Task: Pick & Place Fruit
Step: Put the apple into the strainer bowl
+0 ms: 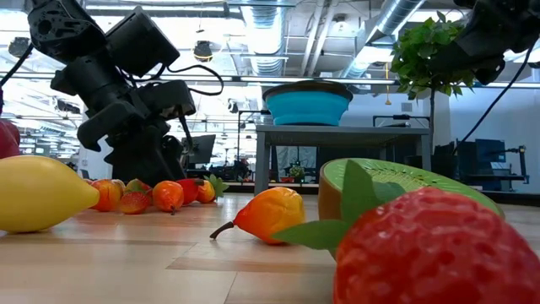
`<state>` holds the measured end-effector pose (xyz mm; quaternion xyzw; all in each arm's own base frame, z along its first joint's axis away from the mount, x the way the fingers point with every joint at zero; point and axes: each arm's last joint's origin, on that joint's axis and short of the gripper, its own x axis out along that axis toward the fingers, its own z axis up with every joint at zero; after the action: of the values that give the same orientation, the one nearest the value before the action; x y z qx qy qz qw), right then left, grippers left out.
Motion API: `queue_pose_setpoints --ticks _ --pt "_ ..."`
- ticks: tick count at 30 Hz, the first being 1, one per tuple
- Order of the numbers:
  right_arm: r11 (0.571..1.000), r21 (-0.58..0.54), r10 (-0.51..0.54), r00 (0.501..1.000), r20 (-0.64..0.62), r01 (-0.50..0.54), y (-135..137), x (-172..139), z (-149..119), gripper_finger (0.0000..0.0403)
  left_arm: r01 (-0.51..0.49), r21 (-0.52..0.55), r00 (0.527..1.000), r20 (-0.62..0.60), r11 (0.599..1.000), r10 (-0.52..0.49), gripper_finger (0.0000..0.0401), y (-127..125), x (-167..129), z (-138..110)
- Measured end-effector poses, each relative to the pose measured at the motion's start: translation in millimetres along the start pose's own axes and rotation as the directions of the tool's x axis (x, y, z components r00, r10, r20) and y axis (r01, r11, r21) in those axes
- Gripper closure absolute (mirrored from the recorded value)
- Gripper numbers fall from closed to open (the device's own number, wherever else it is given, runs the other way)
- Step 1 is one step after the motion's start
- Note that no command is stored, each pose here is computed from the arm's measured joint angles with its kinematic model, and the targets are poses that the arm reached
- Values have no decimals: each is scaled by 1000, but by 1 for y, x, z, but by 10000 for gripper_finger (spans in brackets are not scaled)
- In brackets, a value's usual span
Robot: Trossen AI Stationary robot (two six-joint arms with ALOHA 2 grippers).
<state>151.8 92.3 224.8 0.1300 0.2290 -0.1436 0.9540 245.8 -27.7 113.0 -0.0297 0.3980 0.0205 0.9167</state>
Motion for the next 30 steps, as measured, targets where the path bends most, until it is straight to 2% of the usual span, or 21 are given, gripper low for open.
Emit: queue_pose_setpoints --ticks 6,10,14,23,30 --pt "1000 0 0 1000 0 0 0 0 0 403 5 -50 1000 22 999 -4 143 -1 0 6" --pt "1000 0 0 1000 0 0 0 0 0 403 15 -62 998 66 998 -11 133 -3 -1 20" --pt "1000 -4 0 1000 0 0 0 0 0 403 28 -68 992 127 997 -19 141 -6 -3 41" --pt "1000 -5 -1 1000 -2 1 0 0 0 403 61 -70 941 337 996 -34 138 -11 -20 113" --pt "1000 -6 -1 1000 -2 1 0 0 0 403 -14 -28 858 514 999 27 139 10 -47 177"
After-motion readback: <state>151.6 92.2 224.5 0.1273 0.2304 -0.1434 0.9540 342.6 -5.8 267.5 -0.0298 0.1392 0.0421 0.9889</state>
